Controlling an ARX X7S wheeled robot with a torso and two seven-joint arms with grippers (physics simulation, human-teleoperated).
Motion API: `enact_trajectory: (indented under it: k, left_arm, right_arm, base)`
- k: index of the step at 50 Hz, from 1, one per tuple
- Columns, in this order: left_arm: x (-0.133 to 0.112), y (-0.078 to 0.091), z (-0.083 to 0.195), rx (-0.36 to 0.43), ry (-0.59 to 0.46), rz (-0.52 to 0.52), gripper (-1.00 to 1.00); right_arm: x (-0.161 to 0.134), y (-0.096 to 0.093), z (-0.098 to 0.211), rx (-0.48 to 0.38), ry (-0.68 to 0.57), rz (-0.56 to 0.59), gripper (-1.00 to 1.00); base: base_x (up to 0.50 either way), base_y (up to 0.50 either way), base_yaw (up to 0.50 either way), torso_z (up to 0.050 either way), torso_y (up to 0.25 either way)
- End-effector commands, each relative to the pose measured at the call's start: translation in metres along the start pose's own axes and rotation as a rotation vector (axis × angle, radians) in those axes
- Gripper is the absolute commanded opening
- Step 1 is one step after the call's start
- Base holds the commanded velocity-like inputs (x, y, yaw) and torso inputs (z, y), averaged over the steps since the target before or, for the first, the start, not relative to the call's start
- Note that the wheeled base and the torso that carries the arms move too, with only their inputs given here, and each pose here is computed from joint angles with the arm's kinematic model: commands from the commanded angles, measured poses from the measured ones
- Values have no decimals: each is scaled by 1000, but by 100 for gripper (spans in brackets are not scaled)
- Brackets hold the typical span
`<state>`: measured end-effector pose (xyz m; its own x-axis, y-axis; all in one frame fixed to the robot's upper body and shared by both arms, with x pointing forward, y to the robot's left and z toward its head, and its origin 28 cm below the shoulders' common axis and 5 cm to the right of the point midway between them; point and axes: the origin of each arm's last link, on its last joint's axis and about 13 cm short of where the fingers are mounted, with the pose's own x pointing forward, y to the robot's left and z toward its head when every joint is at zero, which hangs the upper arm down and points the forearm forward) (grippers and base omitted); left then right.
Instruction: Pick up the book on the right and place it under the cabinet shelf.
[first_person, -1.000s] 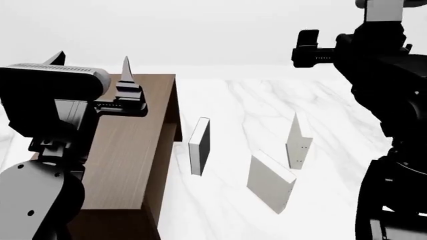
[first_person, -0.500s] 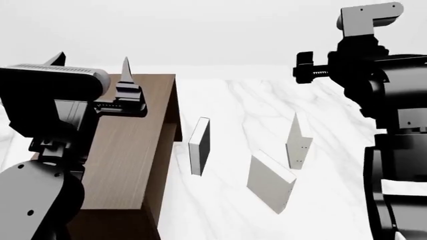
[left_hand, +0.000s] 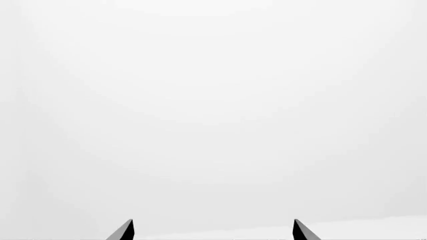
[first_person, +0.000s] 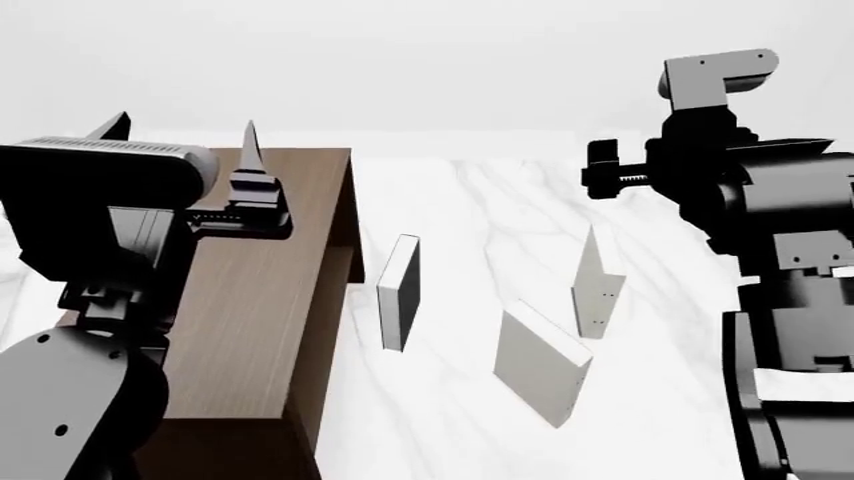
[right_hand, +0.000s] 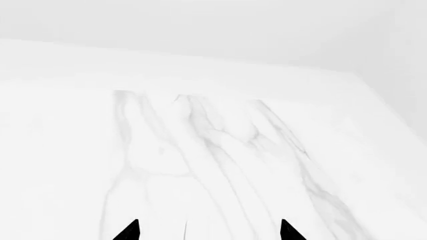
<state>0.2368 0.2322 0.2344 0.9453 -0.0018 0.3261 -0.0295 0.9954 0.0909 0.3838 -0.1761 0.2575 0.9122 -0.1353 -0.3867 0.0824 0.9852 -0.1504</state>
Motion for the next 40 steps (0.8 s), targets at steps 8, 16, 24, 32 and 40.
enact_trajectory:
  k: [8,16,24,32,40]
  left_arm:
    - [0,1,-3,-1,5,2,100]
    - [0,1,-3,1,5,1,100]
    - [0,1,-3,2,6,2,100]
    - [0,1,-4,4,8,2,100]
    - [0,1,-4,5,10,2,100]
  right_arm:
    - [9,3,-17,1,43,20,100]
    - [13,5,-26,-2,58,25,100]
    - [18,5,-35,1,72,28,100]
    - [22,6,-43,10,86,29,100]
    - [25,6,-48,15,90,29,100]
  base:
    - [0,0,0,0,0]
    - [0,0,0,0,0]
    - [0,0,0,0,0]
    - [0,0,0,0,0]
    - [0,0,0,0,0]
